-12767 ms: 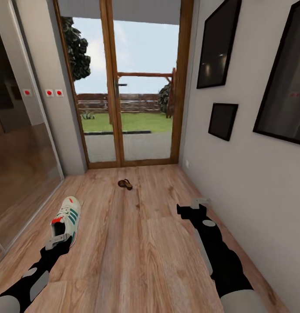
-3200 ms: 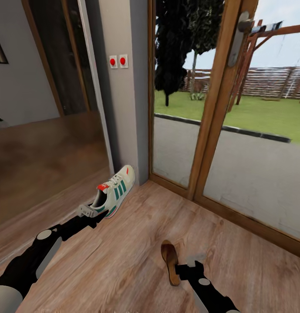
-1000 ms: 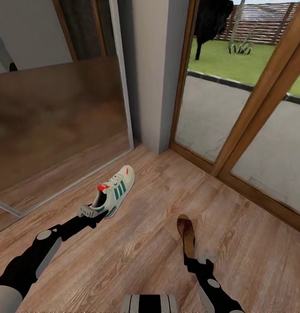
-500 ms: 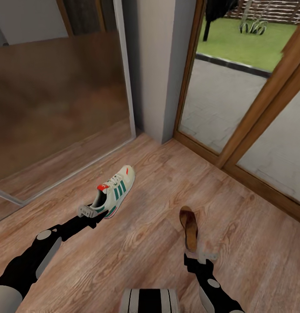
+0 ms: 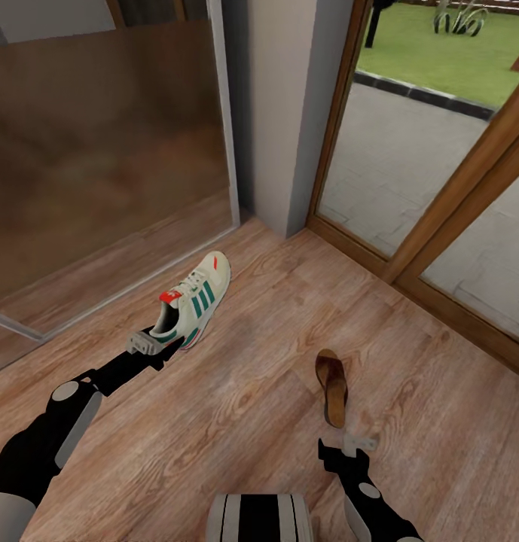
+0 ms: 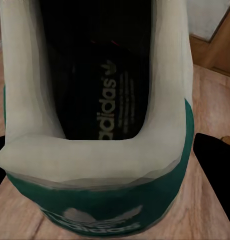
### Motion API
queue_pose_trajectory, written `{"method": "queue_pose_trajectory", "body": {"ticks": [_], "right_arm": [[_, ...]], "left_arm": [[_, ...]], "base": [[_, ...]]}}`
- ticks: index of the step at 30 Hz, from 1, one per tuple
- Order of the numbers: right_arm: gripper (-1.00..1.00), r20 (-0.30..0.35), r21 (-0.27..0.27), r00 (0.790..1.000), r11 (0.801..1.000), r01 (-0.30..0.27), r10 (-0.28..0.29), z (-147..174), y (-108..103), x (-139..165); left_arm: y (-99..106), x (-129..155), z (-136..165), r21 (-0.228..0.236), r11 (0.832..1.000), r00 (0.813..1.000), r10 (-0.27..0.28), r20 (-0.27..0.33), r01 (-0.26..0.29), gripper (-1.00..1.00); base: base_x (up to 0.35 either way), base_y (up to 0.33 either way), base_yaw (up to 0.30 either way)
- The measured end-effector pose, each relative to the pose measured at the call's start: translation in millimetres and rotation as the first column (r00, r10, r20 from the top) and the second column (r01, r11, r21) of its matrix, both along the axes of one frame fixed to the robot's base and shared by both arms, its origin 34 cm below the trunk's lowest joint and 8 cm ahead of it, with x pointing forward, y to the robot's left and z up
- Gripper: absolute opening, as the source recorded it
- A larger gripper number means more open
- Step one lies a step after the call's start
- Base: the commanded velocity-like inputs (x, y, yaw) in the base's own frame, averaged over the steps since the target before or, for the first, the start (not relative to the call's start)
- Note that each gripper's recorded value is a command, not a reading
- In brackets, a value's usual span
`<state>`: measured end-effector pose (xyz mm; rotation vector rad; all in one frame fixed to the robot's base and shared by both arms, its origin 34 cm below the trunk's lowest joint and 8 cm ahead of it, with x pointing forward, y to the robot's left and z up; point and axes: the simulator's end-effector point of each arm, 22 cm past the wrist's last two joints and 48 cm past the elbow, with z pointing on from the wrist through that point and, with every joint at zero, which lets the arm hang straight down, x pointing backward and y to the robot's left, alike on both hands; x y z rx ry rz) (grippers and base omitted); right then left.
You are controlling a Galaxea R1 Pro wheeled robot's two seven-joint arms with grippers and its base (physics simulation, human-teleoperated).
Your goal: Pick up the two gym shoes and the two sandals from the corridor floor and place them onto the hallstand (shoe rack) in the corridor, making sure they are on the rack and not on the floor. Arrange them so the two gym shoes are next to each other and the two sandals are next to each other.
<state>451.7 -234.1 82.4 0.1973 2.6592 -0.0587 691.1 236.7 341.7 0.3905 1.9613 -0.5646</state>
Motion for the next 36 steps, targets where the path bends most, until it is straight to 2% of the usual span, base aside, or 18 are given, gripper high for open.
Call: {"method": "queue_pose_trajectory", "body": {"ticks": [17,26,36], "right_arm": [[1.00,-0.013,0.004,1.000,1.000,-0.001,0.001,-2.3,1.3,-5.7],[1.00,-0.013,0.003,1.000,1.000,-0.001,0.001,-2.1,0.6,-5.7],[1.00,-0.013,0.003,1.000,1.000,-0.001,0.001,-2.2,0.2,-5.6]], "left_arm": [[0.3,0.5,0.1,-0.003,1.000,1.000,0.004,0.002,-0.004,-1.00],[-0.2,0.4,0.4,-0.001,1.000,1.000,0.002,0.002,-0.002,-1.00],[-0.4,0.3,0.2,-0.001,1.000,1.000,0.001,0.002,-0.001,-1.00]], "base": [[0.001,0.000,0.001],[0.212,0.000,0.000],[0.043,-0.004,0.000]]}}
